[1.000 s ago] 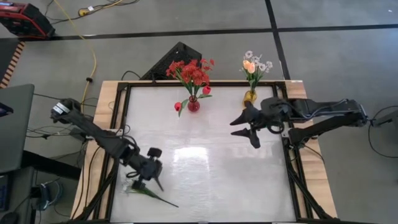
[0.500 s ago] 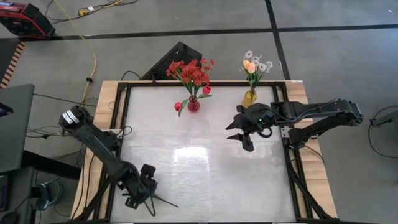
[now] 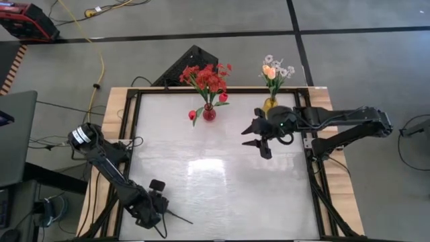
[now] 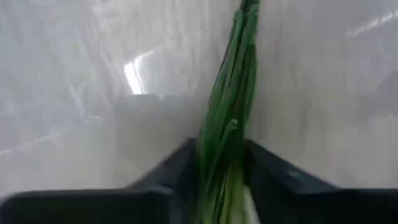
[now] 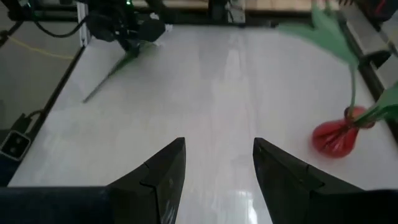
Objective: Sort flowers into vase by color
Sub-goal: Put the white flowers into the yellow vase
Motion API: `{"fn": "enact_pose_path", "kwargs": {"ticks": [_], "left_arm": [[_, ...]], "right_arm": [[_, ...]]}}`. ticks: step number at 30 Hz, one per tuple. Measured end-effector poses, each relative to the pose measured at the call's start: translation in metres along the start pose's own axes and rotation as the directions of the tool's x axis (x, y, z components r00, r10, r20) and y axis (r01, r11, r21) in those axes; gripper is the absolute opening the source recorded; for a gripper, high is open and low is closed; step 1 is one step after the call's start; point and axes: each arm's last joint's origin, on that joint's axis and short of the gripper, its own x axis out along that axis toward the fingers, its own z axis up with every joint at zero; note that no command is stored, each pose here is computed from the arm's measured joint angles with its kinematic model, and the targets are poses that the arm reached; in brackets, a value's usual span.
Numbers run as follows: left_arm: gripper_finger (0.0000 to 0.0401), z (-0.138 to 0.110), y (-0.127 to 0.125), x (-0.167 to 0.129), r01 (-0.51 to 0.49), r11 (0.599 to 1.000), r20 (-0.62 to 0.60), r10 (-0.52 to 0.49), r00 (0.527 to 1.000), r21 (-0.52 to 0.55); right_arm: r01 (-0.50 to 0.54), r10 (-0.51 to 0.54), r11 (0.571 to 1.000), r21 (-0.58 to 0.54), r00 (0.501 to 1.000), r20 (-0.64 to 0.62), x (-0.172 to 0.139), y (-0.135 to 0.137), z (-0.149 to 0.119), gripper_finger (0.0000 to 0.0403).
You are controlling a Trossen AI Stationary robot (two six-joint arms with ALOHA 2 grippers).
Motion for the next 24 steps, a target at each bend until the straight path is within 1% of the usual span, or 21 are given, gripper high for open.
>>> {"fn": "enact_pose_path", "kwargs": {"ticks": [2, 3, 4, 6, 8, 9, 11, 12, 13, 14, 15, 16, 18, 19, 20, 21, 22, 23, 24], "left_arm": [[0.0050, 0.002, 0.005, -0.014, -0.024, 0.999, -0.005, 0.024, 1.000, 0.034], [0.0026, 0.004, 0.009, -0.022, -0.022, 0.999, 0.012, 0.021, 1.000, 0.042], [0.0016, 0.009, 0.013, -0.031, -0.010, 0.999, 0.038, 0.008, 0.999, 0.035], [0.0014, 0.013, 0.027, -0.045, -0.007, 1.000, 0.071, 0.008, 0.997, -0.012], [0.0013, 0.016, 0.046, -0.060, -0.001, 0.996, 0.097, 0.010, 0.995, -0.090], [0.0011, 0.018, 0.057, -0.068, 0.013, 0.991, 0.129, 0.005, 0.992, -0.136], [0.0005, 0.024, 0.080, -0.085, 0.054, 0.970, 0.206, -0.005, 0.979, -0.236], [0.0004, 0.026, 0.094, -0.093, 0.080, 0.952, 0.238, -0.008, 0.971, -0.294], [0.0004, 0.027, 0.107, -0.099, 0.117, 0.928, 0.271, -0.018, 0.962, -0.354], [0.0004, 0.030, 0.120, -0.106, 0.169, 0.893, 0.317, -0.031, 0.948, -0.418], [0.0004, 0.032, 0.132, -0.112, 0.233, 0.848, 0.367, -0.050, 0.929, -0.475], [0.0003, 0.034, 0.142, -0.118, 0.305, 0.795, 0.415, -0.074, 0.907, -0.524], [0.0003, 0.038, 0.161, -0.126, 0.437, 0.683, 0.489, -0.132, 0.862, -0.586], [0.0003, 0.040, 0.168, -0.128, 0.497, 0.634, 0.513, -0.178, 0.839, -0.592], [0.0003, 0.042, 0.173, -0.128, 0.542, 0.595, 0.522, -0.227, 0.822, -0.594], [0.0003, 0.043, 0.176, -0.125, 0.571, 0.564, 0.516, -0.274, 0.811, -0.597], [0.0003, 0.045, 0.178, -0.122, 0.588, 0.545, 0.504, -0.315, 0.805, -0.598], [0.0003, 0.046, 0.181, -0.118, 0.592, 0.540, 0.489, -0.339, 0.804, -0.598], [0.0003, 0.047, 0.184, -0.114, 0.582, 0.546, 0.472, -0.344, 0.812, -0.603]], "right_arm": [[0.001, -0.001, 1.000, -0.004, 1.000, 0.020, -0.003, 0.000, 0.005, 0.0214], [0.001, -0.001, 1.000, -0.015, 1.000, 0.031, -0.005, 0.000, 0.008, 0.0214], [0.003, -0.001, 0.999, -0.035, 0.999, 0.042, -0.007, 0.000, 0.011, 0.0214], [0.007, -0.002, 0.996, -0.084, 0.998, 0.062, -0.010, 0.000, 0.016, 0.0214], [0.014, -0.003, 0.992, -0.125, 0.996, 0.086, -0.011, 0.000, 0.019, 0.0214], [0.017, -0.004, 0.990, -0.137, 0.995, 0.098, -0.012, 0.000, 0.021, 0.0214], [0.022, -0.004, 0.987, -0.159, 0.994, 0.110, -0.010, 0.000, 0.022, 0.0214], [0.023, -0.004, 0.985, -0.173, 0.994, 0.109, -0.008, 0.000, 0.022, 0.0214], [0.023, -0.003, 0.982, -0.188, 0.994, 0.107, -0.006, 0.000, 0.022, 0.0214], [0.020, -0.001, 0.979, -0.201, 0.995, 0.099, -0.004, 0.001, 0.022, 0.0214], [0.014, 0.004, 0.978, -0.207, 0.996, 0.087, 0.000, 0.002, 0.021, 0.0214], [0.009, 0.009, 0.978, -0.210, 0.996, 0.085, 0.002, 0.004, 0.021, 0.0214], [-0.006, 0.022, 0.976, -0.218, 0.997, 0.070, 0.007, 0.008, 0.020, 0.0214], [-0.015, 0.029, 0.976, -0.219, 0.998, 0.060, 0.011, 0.010, 0.020, 0.0214], [-0.027, 0.038, 0.976, -0.218, 0.998, 0.047, 0.015, 0.013, 0.019, 0.0214], [-0.037, 0.045, 0.975, -0.218, 0.999, 0.029, 0.019, 0.015, 0.017, 0.0214], [-0.047, 0.049, 0.974, -0.221, 0.999, 0.004, 0.025, 0.017, 0.015, 0.0214], [-0.053, 0.048, 0.971, -0.233, 0.999, -0.026, 0.030, 0.018, 0.012, 0.0214], [-0.052, 0.040, 0.966, -0.254, 0.998, -0.050, 0.037, 0.018, 0.010, 0.0214]]}}
